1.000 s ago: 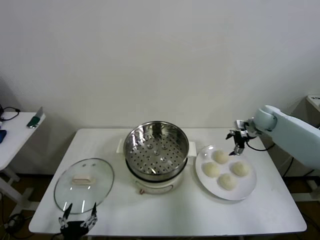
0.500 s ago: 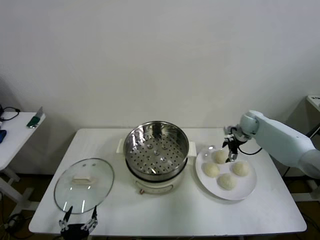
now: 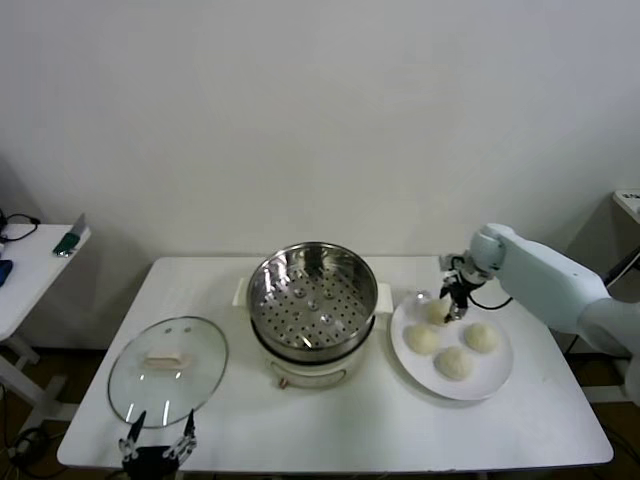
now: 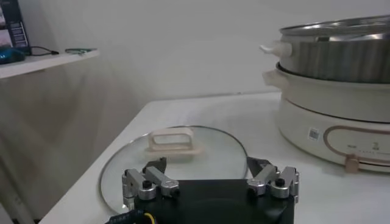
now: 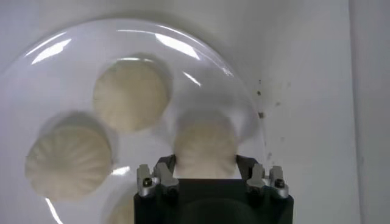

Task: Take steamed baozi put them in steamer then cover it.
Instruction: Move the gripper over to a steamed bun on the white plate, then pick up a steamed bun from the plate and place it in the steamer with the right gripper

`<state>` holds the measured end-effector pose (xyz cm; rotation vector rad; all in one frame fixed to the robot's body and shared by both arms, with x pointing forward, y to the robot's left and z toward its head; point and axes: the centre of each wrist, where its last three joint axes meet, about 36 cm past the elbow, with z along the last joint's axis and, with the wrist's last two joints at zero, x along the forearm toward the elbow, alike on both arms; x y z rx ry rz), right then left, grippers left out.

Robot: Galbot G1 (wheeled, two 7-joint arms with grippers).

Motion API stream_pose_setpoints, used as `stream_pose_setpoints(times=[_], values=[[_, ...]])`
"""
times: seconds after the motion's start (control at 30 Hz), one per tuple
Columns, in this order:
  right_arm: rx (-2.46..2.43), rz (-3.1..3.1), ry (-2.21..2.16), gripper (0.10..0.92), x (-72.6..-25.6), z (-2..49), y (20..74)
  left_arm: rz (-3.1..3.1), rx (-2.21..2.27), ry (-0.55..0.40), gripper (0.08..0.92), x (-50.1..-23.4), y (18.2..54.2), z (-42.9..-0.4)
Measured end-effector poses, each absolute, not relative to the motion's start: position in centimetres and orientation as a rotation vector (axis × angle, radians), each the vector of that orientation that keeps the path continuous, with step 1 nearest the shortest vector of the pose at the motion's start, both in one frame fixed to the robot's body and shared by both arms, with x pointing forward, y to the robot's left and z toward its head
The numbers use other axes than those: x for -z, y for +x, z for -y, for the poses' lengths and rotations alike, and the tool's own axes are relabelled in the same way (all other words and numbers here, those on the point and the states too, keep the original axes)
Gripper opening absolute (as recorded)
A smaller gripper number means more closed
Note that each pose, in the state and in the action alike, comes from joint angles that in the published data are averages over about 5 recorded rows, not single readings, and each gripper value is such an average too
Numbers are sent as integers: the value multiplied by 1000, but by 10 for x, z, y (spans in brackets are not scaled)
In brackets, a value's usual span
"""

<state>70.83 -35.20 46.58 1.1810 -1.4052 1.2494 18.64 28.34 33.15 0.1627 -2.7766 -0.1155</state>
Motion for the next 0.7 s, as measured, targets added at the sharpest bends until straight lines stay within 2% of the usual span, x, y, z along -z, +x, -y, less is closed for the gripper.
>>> stream_pose_setpoints(times=[0.17, 0.37, 0.7], values=[[-1291, 1398, 1222, 679, -487, 349, 710, 2775, 115, 162, 823, -331, 185, -282], [-1373, 1369, 1286, 679, -536, 340, 711, 2782, 117, 154, 823, -333, 185, -279], [-1622, 1291, 1478, 679, -673, 287, 706, 2798, 126, 149, 823, -339, 184, -279]])
